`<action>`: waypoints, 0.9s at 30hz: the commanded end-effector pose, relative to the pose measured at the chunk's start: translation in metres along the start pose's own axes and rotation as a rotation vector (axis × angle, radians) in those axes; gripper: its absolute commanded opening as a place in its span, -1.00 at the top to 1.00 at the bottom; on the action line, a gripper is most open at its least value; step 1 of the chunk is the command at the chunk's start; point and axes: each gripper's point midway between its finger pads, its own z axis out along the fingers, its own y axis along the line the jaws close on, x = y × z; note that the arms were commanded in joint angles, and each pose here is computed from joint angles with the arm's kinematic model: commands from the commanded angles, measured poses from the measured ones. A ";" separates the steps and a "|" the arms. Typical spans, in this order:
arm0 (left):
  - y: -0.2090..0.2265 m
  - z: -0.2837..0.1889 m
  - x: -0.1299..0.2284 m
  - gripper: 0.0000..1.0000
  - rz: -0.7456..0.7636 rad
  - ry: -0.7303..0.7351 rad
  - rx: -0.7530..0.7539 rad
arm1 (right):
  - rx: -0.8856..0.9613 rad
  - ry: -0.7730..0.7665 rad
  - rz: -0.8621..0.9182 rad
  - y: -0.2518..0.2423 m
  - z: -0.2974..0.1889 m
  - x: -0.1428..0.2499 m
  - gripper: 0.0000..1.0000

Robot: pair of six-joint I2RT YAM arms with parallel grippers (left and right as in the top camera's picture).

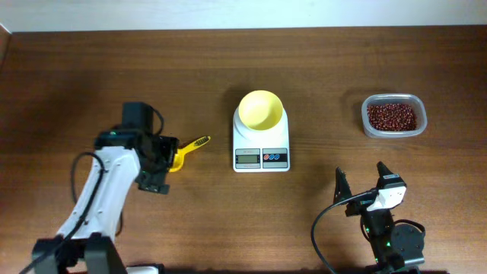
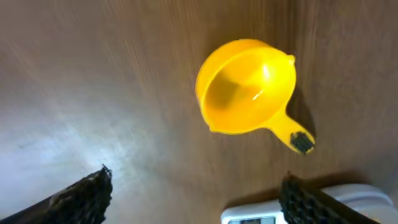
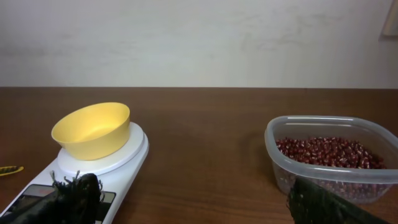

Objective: Scoop item into bowl and weigh 50g on scale
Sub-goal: 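Move the left gripper down over the yellow scoop's cup, then grasp the yellow scoop's cup rim with the left gripper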

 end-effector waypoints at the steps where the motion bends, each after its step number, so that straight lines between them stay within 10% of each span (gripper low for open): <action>1: 0.007 0.024 0.004 -0.72 -0.114 0.009 0.015 | 0.003 0.002 -0.001 0.000 0.000 0.002 -0.97; 19: 0.006 0.073 -0.016 -0.10 -0.157 -0.061 -0.022 | 0.003 0.002 -0.001 0.000 0.000 0.002 -0.97; 27: 0.007 0.073 -0.016 0.71 -0.138 -0.064 -0.025 | 0.004 0.003 -0.001 0.000 0.000 0.002 -0.97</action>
